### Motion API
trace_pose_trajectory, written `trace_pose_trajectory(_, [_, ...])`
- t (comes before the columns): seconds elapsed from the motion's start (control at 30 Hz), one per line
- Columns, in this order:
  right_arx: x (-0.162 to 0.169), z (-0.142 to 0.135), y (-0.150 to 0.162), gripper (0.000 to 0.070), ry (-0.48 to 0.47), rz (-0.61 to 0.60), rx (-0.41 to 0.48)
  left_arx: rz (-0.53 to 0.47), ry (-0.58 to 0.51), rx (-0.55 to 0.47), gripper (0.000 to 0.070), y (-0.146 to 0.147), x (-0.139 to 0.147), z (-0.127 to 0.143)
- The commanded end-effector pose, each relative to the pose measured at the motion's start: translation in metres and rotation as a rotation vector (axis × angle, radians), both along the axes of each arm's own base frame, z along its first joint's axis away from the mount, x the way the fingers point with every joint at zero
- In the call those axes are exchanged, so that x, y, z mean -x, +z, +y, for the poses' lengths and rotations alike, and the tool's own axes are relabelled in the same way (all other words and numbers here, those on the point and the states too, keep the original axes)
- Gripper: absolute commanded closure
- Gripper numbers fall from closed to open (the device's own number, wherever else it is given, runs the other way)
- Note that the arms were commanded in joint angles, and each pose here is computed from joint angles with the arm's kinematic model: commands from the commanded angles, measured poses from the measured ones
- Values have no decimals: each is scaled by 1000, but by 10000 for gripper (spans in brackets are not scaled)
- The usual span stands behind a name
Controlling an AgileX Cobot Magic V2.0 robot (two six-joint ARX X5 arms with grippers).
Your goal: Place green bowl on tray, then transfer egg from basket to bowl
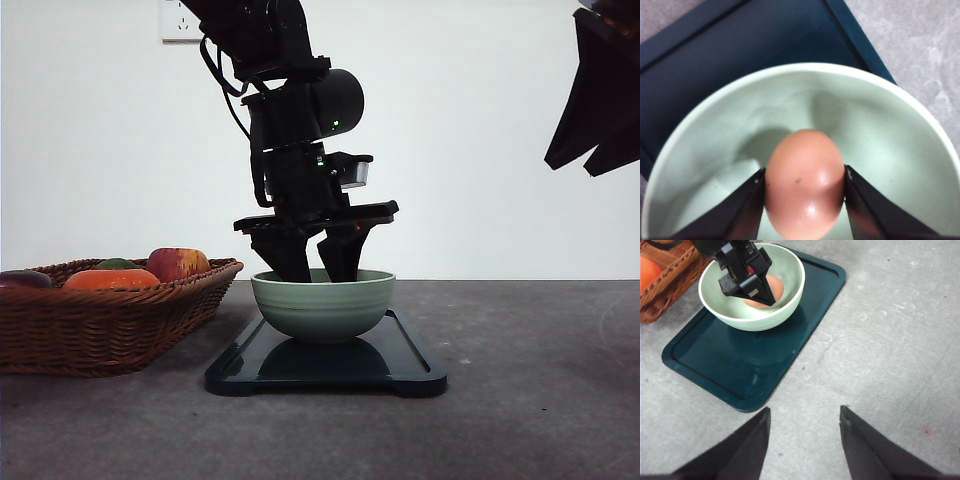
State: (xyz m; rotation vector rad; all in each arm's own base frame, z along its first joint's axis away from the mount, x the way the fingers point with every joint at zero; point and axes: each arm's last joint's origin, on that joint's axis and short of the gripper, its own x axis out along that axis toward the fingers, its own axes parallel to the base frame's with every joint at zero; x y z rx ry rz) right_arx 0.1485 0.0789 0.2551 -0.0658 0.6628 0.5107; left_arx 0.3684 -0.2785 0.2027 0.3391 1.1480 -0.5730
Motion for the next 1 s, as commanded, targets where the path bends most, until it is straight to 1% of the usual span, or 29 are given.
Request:
trace_pose_trajectory(0.0, [-1, 1, 2, 429, -2, -2, -11, -9, -2, 11, 516, -1, -2, -7])
trace_pose_trajectory(0.63, [-1, 1, 2, 428, -10, 4, -21, 11, -2, -4, 511, -4, -1, -6])
trace_pose_trajectory(0.7, [-1, 1, 2, 428, -10, 4, -21, 13, -3, -6, 492, -4, -1, -6])
trace_pose_trajectory(0.8, [-1, 1, 2, 428, -10, 5, -20, 22, -4, -13, 398, -4, 0, -6])
trace_pose_trajectory(0.83, [-1, 1, 2, 428, -10, 5, -20, 25, -4, -15, 384, -4, 1, -6])
trace_pose_trajectory(0.97, [-1, 1, 2, 428, -10, 5, -21, 25, -5, -15, 378, -3, 1, -6])
